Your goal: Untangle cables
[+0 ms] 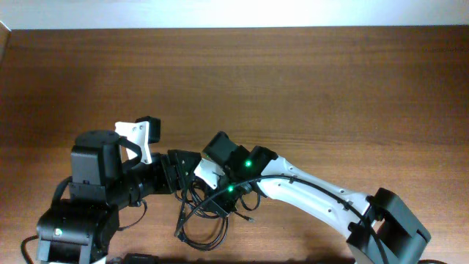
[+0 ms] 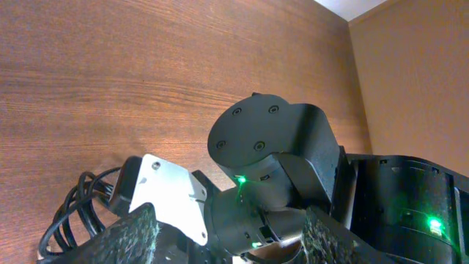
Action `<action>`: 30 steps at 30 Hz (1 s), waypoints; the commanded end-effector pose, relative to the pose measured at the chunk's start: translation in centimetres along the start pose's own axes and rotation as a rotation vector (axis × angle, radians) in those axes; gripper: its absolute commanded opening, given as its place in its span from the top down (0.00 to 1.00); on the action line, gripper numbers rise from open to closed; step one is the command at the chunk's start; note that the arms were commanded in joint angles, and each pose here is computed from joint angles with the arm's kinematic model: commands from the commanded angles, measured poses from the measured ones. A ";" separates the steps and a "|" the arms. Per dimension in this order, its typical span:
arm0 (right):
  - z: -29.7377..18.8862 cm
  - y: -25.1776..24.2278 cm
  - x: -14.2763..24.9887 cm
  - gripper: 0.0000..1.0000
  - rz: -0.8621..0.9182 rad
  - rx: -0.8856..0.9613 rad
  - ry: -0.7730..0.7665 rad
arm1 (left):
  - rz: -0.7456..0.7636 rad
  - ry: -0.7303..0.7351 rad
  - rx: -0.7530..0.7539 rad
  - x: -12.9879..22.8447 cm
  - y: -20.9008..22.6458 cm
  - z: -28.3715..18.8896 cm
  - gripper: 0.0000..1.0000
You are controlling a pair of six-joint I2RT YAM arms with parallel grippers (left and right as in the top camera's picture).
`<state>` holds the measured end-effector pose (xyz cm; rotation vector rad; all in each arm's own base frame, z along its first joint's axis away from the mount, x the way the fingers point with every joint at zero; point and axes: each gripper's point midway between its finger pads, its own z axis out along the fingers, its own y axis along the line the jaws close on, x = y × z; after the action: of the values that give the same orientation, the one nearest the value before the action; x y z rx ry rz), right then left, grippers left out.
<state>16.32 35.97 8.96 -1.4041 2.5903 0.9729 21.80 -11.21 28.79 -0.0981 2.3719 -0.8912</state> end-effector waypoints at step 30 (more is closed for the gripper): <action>-25.8 6.7 -5.9 0.96 -0.035 0.139 -0.768 | -0.021 0.060 0.061 1.3 -1.1 -0.2 0.22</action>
<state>19.05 29.75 34.10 -0.9015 2.0138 1.1652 20.96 -11.40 28.22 -0.1092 2.4140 -0.9157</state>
